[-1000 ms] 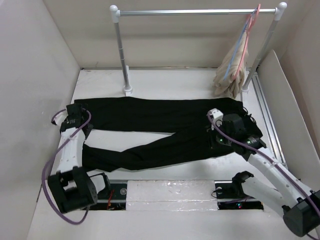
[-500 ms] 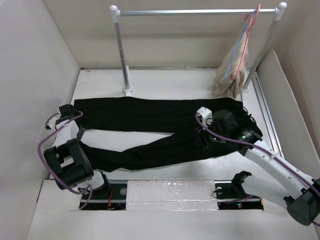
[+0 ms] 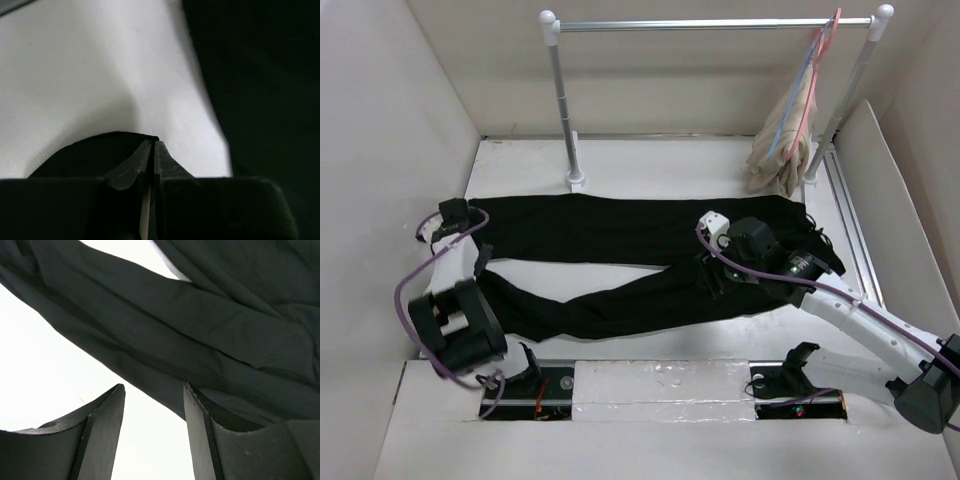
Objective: Place the trousers on the hanger
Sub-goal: Flatten out the trousers at the center of the board, then fold the trousers at the center of the board.
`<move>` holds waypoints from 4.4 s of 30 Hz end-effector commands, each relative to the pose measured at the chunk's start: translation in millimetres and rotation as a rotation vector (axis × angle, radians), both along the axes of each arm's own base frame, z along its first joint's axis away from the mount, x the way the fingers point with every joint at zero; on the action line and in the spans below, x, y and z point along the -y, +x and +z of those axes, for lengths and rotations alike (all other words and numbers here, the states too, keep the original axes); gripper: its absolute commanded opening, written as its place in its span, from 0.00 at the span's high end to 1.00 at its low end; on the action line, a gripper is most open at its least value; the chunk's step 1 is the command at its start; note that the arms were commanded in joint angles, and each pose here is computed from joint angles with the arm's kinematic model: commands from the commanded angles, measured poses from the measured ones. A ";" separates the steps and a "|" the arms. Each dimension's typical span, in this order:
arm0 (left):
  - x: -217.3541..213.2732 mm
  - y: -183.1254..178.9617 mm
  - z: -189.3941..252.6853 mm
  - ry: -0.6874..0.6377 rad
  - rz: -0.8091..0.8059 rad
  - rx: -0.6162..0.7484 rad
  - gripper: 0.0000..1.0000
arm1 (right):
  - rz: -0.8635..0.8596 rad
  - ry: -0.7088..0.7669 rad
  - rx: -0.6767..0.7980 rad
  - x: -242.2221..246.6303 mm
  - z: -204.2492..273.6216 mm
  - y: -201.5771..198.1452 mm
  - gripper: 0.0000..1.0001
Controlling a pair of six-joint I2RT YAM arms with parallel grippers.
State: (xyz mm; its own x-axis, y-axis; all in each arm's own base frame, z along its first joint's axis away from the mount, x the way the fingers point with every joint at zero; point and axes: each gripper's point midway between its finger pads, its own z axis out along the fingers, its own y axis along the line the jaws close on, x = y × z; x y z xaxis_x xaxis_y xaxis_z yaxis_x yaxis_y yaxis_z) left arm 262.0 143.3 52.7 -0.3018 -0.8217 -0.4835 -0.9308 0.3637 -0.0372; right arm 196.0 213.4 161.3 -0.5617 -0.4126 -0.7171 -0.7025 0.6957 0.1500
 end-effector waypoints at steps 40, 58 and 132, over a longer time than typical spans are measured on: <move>38.2 22.3 285.7 0.141 -0.032 0.730 1.00 | -0.450 0.062 0.066 114.9 19.1 50.9 1.00; 82.7 13.3 395.6 0.192 -0.278 1.081 1.00 | -1.345 0.155 -0.347 297.0 -93.4 43.4 0.44; -102.8 217.0 155.7 0.329 0.042 0.245 1.00 | -1.019 0.028 -0.102 339.1 0.0 271.3 1.00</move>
